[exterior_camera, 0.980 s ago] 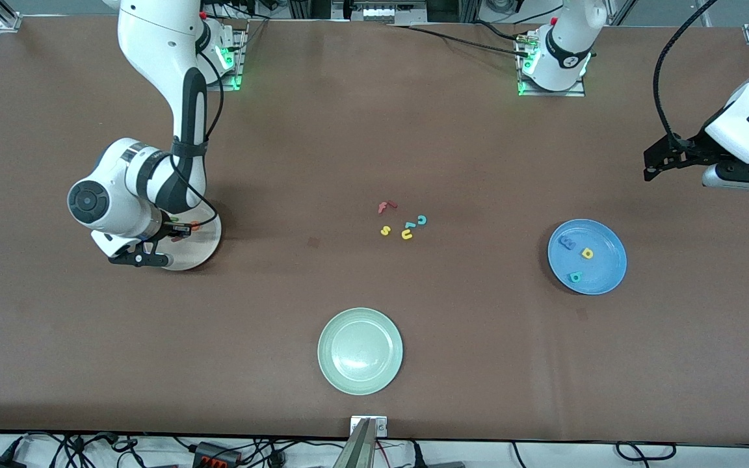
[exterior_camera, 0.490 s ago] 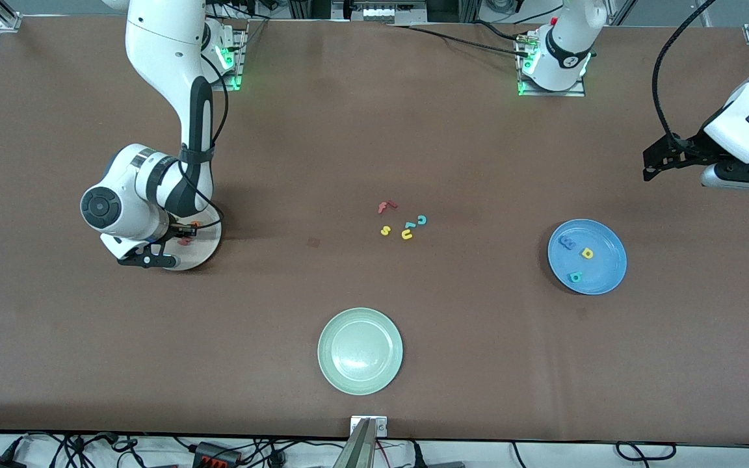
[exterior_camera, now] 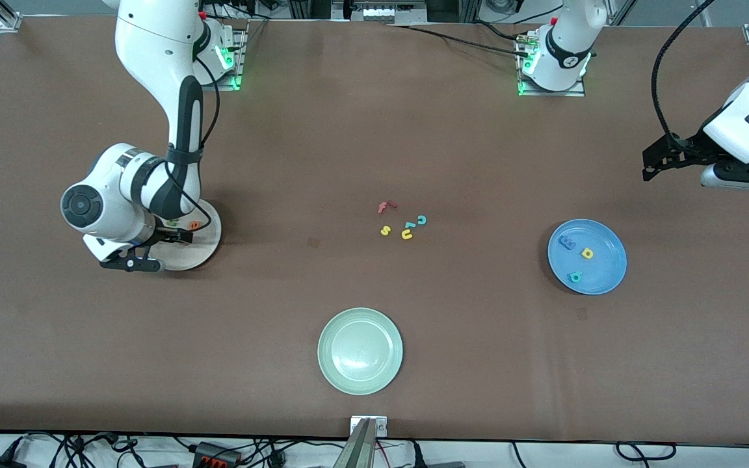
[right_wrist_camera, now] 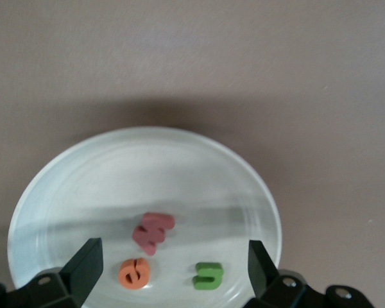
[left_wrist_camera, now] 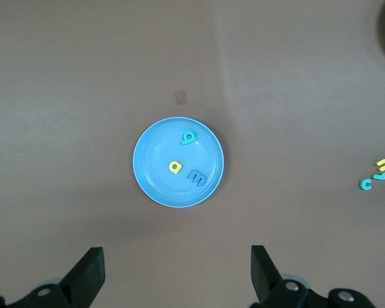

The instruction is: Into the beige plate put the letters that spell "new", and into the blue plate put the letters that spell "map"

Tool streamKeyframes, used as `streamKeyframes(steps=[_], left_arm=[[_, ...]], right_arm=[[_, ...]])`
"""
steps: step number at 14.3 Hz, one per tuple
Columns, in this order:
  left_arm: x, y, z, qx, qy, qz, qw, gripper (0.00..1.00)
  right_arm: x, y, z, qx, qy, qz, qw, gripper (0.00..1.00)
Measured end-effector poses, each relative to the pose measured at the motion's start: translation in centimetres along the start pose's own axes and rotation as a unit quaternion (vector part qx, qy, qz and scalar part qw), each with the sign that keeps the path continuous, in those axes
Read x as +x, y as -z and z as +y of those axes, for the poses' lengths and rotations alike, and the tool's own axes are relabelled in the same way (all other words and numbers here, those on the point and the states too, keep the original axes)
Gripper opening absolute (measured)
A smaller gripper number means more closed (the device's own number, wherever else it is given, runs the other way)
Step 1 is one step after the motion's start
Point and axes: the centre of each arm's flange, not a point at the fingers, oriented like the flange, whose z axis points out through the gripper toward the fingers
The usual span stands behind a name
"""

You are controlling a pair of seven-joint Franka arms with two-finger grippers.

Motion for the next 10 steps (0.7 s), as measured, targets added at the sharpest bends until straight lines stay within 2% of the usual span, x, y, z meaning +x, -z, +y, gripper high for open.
streamKeyframes(steps=[6, 10], left_arm=[[0.0, 0.0, 0.0, 0.0, 0.0, 0.0, 1.0, 1.0], [0.0, 0.0, 0.0, 0.0, 0.0, 0.0, 1.0, 1.0]], right_arm=[[3.8, 4.8, 0.3, 0.051, -0.011, 0.035, 0.998, 1.0], [5.4, 7.6, -1.6, 0.076, -0.015, 0.029, 0.997, 1.0]])
